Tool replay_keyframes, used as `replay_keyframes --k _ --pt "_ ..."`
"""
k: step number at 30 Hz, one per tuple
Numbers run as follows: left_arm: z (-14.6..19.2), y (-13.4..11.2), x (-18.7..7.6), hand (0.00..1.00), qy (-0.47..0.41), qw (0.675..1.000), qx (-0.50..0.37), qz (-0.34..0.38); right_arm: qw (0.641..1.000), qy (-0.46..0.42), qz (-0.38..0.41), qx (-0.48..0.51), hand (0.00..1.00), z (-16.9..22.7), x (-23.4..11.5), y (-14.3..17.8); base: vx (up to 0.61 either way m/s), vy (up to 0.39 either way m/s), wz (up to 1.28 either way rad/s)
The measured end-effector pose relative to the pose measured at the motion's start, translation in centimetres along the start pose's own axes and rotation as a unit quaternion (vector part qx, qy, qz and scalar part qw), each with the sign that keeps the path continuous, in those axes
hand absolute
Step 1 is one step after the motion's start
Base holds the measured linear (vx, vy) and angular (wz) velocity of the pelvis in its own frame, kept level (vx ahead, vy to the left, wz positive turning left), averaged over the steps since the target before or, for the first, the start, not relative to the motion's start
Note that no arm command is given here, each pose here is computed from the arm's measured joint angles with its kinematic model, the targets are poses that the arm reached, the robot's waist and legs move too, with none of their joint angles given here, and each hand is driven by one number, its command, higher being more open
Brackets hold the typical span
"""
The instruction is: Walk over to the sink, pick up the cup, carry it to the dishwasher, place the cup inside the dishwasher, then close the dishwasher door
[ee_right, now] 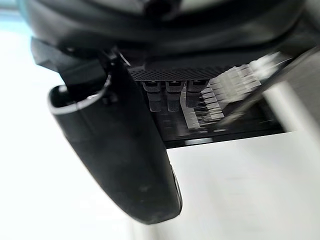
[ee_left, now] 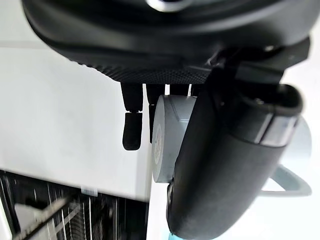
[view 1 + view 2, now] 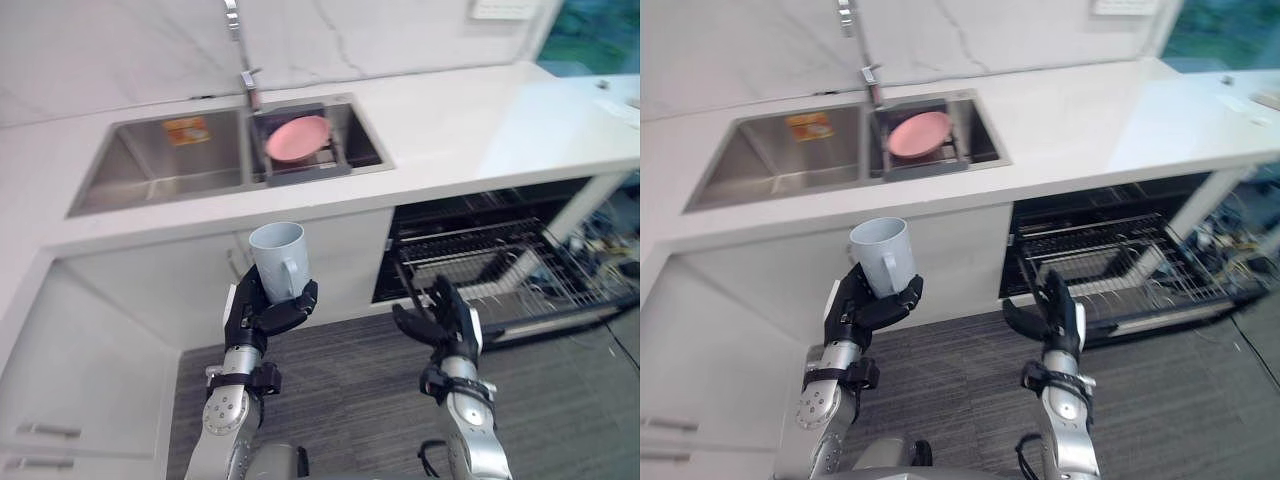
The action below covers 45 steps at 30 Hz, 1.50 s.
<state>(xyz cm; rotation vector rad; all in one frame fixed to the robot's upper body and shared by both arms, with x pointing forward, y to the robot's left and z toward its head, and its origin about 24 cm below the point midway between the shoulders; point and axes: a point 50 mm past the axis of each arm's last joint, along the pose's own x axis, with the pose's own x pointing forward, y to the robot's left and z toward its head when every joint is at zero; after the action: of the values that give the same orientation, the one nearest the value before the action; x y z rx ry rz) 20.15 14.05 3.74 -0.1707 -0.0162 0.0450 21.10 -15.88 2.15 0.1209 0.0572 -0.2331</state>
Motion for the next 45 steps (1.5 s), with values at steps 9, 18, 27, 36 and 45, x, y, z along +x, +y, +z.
replay_keyframes --k 9,18,27,36,45 --pt "-1.6 0.8 0.8 0.30 0.020 0.999 0.005 0.041 0.997 -0.057 0.053 0.000 0.90 1.7 0.8 0.1 0.16 -0.066 -0.83" --pt "0.0 0.3 2.1 0.30 -0.019 0.999 -0.001 0.043 0.992 -0.075 0.078 0.067 0.90 3.1 0.2 -0.2 0.31 0.011 -0.34" --pt "1.6 0.7 4.3 0.30 -0.058 0.997 0.040 0.012 0.972 -0.064 0.208 0.087 0.90 3.3 1.3 3.4 0.20 0.141 -0.20" --pt "0.3 -0.2 4.1 0.30 -0.030 0.998 0.047 -0.030 0.957 -0.101 0.267 0.059 0.90 5.2 2.4 4.5 0.02 -0.028 -0.08" --pt "-0.3 -0.7 4.5 0.30 -0.016 0.998 0.050 -0.047 0.942 -0.085 0.321 0.043 0.90 4.7 2.0 6.4 -0.06 -0.003 -0.07"
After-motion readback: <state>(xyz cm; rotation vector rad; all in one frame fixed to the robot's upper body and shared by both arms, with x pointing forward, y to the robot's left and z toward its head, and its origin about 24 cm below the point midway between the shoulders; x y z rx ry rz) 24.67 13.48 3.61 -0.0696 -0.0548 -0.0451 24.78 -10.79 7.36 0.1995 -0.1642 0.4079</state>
